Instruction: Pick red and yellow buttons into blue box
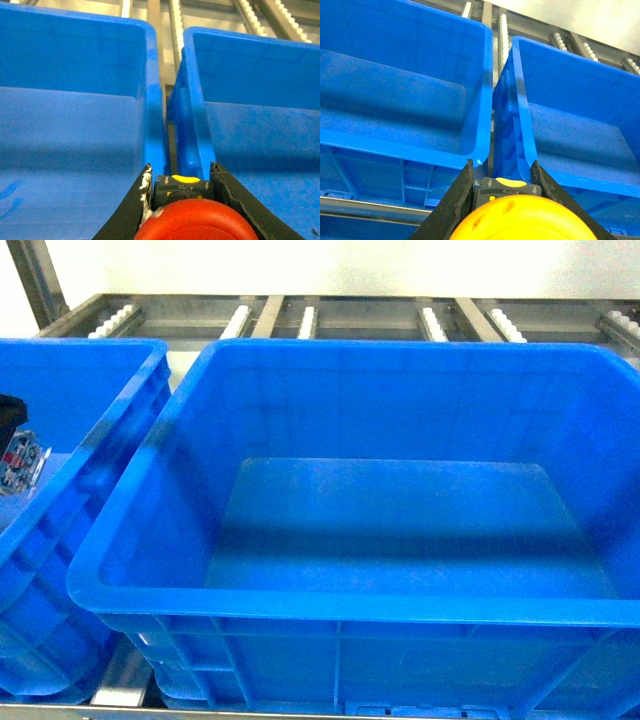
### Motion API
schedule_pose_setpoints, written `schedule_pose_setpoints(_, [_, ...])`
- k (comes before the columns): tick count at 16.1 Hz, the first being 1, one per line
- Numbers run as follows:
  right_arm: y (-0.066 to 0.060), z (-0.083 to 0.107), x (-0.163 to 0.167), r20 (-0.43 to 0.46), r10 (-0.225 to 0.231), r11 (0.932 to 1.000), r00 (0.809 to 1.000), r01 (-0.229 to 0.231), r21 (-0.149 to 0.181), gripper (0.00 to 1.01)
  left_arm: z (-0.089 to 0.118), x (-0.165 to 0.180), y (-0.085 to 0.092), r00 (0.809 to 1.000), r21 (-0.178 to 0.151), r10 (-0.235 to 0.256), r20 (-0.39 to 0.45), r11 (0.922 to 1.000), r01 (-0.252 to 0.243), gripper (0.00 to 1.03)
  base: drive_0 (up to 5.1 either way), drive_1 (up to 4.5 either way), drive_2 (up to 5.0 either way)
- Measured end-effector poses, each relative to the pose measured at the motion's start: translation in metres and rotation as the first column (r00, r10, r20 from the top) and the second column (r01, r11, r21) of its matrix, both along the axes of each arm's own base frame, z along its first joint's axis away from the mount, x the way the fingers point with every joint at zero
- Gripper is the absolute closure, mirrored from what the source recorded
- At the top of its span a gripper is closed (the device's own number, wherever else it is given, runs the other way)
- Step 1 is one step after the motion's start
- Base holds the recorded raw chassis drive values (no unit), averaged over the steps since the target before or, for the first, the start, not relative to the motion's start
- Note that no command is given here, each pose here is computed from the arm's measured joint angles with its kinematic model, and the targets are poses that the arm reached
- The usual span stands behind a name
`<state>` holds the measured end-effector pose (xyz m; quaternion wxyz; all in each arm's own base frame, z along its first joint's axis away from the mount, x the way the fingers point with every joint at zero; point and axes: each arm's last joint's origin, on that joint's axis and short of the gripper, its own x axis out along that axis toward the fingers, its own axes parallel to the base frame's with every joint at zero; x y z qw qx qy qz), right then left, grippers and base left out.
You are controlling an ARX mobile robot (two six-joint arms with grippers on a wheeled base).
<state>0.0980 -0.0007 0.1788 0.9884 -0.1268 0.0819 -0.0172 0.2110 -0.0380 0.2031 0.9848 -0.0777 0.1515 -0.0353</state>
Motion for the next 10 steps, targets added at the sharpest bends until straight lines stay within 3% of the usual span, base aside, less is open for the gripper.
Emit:
schedule_pose_setpoints(7, [0.001,-0.001,0.000,-0.009,0.001,1.0000,1.000,-0.001,-0.003,0.72,0.000,0.000,-0.001,1.000,-0.004,-0.011,-0.001,0.9999,0.011,0.74,0.0,0.00,0.0])
schedule_pose_setpoints(8, [0.007,-0.001,0.001,-0.017,0.037,0.9993,0.999,-0.037,-0.007,0.72,0.000,0.000,-0.001,1.000,-0.004,-0.011,-0.001,0.9999,0.011,0.74,0.0,0.00,0.0])
schedule_pose_setpoints(10, [0.021,0.017,0.015,0.029,0.097,0.9953,0.995,-0.096,-0.014,0.72,0.000,0.000,-0.001,1.000,-0.004,-0.011,-0.001,0.9999,0.011,0.74,0.0,0.00,0.0])
